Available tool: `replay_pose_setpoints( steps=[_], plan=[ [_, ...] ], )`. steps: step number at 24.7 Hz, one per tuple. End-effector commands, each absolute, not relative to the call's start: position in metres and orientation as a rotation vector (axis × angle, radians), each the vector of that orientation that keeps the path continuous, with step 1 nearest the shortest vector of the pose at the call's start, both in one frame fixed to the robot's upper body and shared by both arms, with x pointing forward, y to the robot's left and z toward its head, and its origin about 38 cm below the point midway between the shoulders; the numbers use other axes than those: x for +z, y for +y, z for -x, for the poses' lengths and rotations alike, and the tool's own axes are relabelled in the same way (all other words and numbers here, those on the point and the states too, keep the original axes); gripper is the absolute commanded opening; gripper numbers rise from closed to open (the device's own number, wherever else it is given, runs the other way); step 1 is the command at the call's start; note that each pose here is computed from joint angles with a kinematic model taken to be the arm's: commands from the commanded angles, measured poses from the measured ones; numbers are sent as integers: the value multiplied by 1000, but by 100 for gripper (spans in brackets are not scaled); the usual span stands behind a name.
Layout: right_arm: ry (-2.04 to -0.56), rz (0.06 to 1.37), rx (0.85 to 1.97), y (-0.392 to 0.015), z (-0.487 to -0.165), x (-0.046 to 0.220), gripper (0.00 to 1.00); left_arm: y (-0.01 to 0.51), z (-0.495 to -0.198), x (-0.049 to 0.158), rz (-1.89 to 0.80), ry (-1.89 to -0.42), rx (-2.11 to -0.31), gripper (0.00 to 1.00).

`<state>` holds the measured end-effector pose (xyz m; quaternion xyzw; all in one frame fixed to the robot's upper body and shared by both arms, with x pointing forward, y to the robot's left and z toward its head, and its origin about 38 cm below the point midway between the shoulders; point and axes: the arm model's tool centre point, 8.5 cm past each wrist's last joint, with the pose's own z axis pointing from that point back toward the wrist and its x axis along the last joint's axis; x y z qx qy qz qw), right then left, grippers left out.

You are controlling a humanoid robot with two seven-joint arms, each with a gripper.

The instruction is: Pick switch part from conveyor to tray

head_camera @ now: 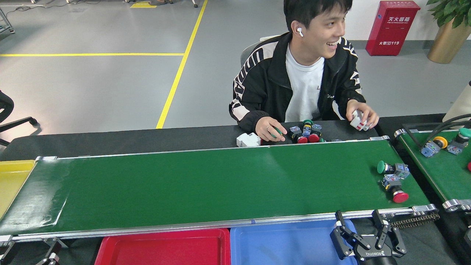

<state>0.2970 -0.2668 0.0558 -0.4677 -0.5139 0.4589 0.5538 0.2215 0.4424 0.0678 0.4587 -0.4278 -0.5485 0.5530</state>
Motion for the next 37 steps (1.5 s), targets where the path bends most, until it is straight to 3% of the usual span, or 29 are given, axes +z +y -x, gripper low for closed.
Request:
replay_pose_setpoints(
  steps=[1, 7, 12, 14, 19, 20, 21, 23, 24, 25, 32, 34, 37],
  plan=[
    [-1132, 1111, 1064, -278, -302, 60, 100, 441, -221, 73, -1094, -1035, -1312, 100],
    [-1040, 1182, 1117, -316, -310, 63, 100, 438, -221, 71, -1083, -1044, -1322, 100],
    [-1026, 1204, 1080, -331, -362, 66, 100, 438, -221, 71, -1080, -1048, -1322, 100],
    [-1023, 1185, 1075, -327, -380, 60, 100, 439, -220, 70, -1080, -1045, -1312, 100],
    [-1016, 1132, 1101, -311, -391, 44, 98, 436, -220, 67, -1070, -1048, -1306, 100],
    [-1013, 1130, 1110, -312, -393, 44, 93, 435, -220, 67, -1069, -1049, -1307, 100],
    [-1009, 1128, 1113, -313, -394, 42, 72, 435, -221, 66, -1068, -1049, -1309, 100],
    [-1010, 1119, 1115, -310, -401, 42, 43, 434, -222, 67, -1070, -1051, -1310, 100],
    [-1014, 1108, 1127, -310, -402, 41, 20, 434, -222, 67, -1070, -1051, -1310, 100],
    [-1025, 1092, 1140, -308, -402, 39, 11, 434, -222, 66, -1069, -1050, -1311, 100],
    [-1098, 1062, 1173, -291, -405, 45, 10, 435, -221, 66, -1069, -1045, -1309, 100],
    [-1202, 1068, 1208, -276, -406, 64, 12, 435, -221, 66, -1069, -1045, -1309, 100],
    [-1436, 999, 1355, -227, -386, 90, 13, 435, -220, 65, -1067, -1042, -1310, 100]
  ],
)
